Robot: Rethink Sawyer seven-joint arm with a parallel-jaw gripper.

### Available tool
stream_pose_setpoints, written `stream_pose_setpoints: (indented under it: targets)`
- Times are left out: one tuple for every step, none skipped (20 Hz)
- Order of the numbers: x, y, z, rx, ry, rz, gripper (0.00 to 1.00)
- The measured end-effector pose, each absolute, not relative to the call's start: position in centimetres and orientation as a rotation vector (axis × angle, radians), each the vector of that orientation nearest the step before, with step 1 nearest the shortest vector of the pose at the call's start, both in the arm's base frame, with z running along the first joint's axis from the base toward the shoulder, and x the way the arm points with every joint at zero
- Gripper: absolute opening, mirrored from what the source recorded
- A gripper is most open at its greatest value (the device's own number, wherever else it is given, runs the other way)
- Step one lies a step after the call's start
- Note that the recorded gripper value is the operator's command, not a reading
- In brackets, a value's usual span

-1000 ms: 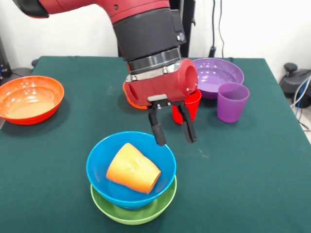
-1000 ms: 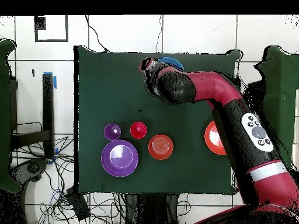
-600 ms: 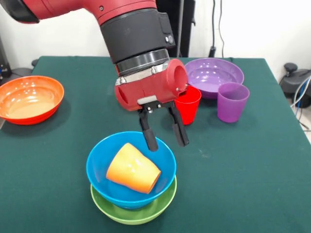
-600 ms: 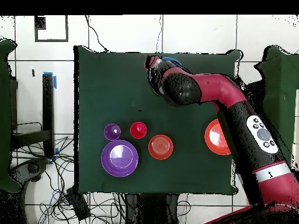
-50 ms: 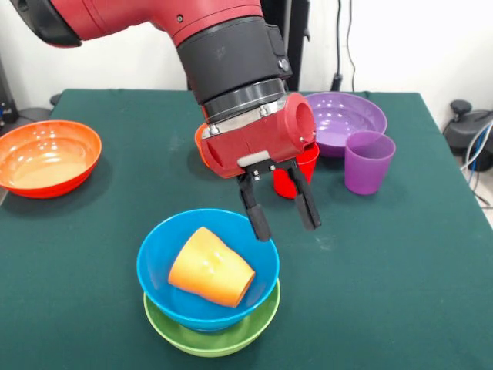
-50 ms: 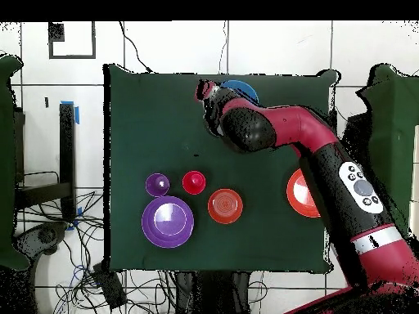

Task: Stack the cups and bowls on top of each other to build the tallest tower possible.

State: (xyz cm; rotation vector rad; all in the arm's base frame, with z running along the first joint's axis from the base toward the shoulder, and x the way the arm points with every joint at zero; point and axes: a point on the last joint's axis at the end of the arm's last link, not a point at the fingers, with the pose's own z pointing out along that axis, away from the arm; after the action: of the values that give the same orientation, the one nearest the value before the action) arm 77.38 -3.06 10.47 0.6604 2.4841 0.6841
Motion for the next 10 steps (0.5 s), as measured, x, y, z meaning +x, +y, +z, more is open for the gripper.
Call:
stream_pose_setpoints:
  targets:
    - [77.37,-3.03,10.48,0.659,2.484,0.684,1.0]
    - [77.37,-2.95,10.52,0.656,2.484,0.686,1.0]
    - [77.38,-2.88,10.56,0.655,2.483,0.687,1.0]
    - [77.37,-2.76,10.63,0.652,2.483,0.69,1.0]
    - [77.29,-2.55,10.74,0.647,2.483,0.696,1.0]
    - [77.21,-2.35,10.84,0.643,2.483,0.703,1.0]
    - [77.15,-2.28,10.88,0.641,2.484,0.706,1.0]
    - [77.09,-2.2,10.92,0.64,2.484,0.709,1.0]
    - [77.01,-2.14,10.99,0.638,2.484,0.714,1.0]
    - [76.84,-2.19,11.17,0.636,2.481,0.723,1.0]
